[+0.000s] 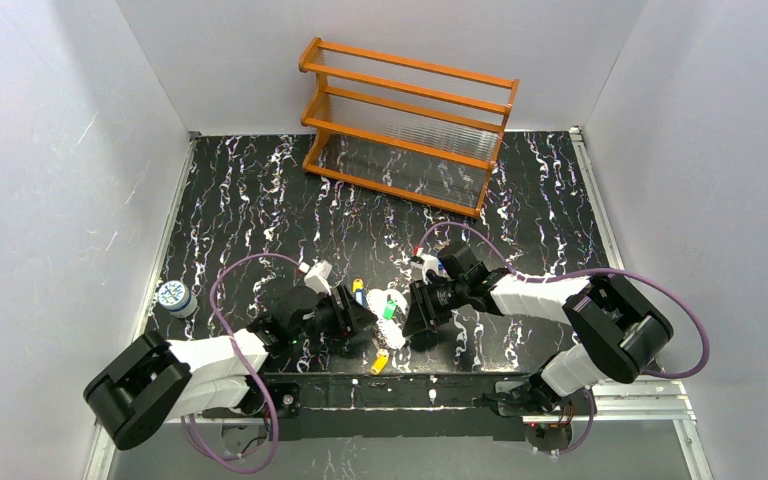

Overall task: Put the keys on the keyring
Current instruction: Pick up the keyring from the center of the board.

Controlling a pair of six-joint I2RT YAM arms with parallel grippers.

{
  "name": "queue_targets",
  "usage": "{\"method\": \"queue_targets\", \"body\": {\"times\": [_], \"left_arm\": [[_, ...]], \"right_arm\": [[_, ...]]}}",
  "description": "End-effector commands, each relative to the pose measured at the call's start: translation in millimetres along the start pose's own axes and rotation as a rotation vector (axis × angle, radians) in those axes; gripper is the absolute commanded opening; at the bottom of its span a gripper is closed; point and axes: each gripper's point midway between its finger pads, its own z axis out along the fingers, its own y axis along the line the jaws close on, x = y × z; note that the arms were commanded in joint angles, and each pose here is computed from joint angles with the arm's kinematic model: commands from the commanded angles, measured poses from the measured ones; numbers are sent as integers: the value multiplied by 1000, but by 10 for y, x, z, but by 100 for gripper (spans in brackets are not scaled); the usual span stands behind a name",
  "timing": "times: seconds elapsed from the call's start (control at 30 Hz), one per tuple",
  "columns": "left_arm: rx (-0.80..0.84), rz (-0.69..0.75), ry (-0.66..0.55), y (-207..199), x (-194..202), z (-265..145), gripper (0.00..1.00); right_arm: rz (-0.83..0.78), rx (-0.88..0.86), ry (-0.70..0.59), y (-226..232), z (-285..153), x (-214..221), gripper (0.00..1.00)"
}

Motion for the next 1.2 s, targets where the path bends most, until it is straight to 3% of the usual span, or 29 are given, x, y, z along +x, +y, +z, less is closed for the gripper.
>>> {"method": "queue_targets", "body": {"times": [0.0,0.17,0.4,0.53,0.6,0.93,1.17], "left_arm": [[2,74,-88,-39,-171,-78,55],[-71,140,-164,7,-363,-185,57],[-159,260,-197,67,-515,-317,58],[-139,317,-232,-5,-599,-379,59],[-114,338,-242,-40,-605,-392,61],[-60,364,-253,-104,-589,-397,61],[-55,367,-239,-119,-573,-381,61]], "right_arm": [[-88,-130,4,283,-24,-73,42],[-107,-66,-11,226,-10,-176,42],[-277,68,-40,141,23,-491,44],[-366,69,-42,172,117,-632,35],[-398,54,-42,206,168,-675,35],[-554,7,15,399,448,-534,50],[-592,62,-3,384,513,-592,51]]}}
